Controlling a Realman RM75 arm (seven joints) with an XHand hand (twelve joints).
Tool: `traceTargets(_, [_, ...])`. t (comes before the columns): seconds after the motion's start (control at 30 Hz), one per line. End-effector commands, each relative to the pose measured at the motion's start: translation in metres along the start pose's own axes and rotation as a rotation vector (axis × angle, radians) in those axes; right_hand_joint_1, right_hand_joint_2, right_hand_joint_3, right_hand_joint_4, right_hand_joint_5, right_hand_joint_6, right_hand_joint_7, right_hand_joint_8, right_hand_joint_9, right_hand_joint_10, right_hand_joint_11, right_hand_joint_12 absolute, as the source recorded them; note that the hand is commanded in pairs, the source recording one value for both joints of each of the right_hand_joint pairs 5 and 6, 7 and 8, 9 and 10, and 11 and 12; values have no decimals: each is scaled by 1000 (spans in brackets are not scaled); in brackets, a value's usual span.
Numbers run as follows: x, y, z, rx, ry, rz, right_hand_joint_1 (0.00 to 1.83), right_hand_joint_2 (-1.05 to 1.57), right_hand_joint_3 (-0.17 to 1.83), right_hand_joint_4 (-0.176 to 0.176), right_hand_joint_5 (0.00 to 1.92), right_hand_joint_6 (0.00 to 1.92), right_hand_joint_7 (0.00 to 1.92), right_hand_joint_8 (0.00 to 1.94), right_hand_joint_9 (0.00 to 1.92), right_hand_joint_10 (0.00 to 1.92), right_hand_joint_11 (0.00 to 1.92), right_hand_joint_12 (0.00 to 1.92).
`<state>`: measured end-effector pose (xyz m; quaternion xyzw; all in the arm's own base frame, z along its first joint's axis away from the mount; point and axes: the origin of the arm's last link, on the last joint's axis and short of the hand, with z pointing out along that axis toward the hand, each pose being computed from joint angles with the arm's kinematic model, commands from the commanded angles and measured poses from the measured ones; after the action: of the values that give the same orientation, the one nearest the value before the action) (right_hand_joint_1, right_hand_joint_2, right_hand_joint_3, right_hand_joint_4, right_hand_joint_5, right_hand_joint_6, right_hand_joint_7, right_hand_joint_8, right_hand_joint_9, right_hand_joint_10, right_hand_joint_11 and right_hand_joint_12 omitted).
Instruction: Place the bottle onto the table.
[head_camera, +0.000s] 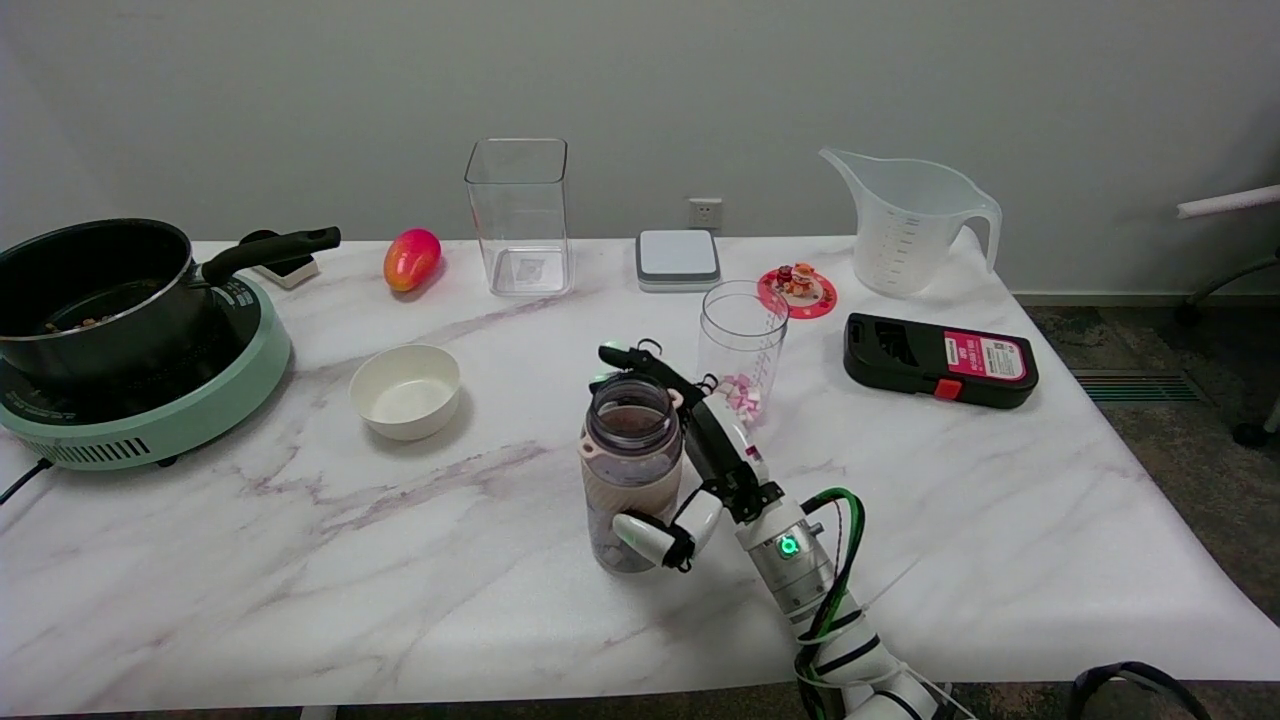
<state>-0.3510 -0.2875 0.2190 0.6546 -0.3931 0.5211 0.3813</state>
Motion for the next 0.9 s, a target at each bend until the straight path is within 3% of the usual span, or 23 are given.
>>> traceTargets(0.03, [6,-2,-10,-18,25,-21,1221,-442,1502,0,304,304,593,593,506,506,700,700])
traceTargets(0.13, [9,-2,-12,-21,28,-26,1158,-575,1139,0,226,226,589,589,504,504,698,698])
traceTargets(0.3, [14,-3,-14,-23,42,-29,1065,-560,354,0,211,211,582,582,498,498,693,693])
traceTargets(0.4, [17,-1,-16,-27,52,-36,1028,-547,66,0,193,193,577,577,493,493,690,690])
traceTargets(0.7, [35,-1,-19,-31,65,-66,1013,-541,-10,0,157,157,568,568,487,487,686,686])
traceTargets(0.9, [41,-1,-21,-30,77,-69,1024,-559,71,0,119,119,550,550,476,476,675,675])
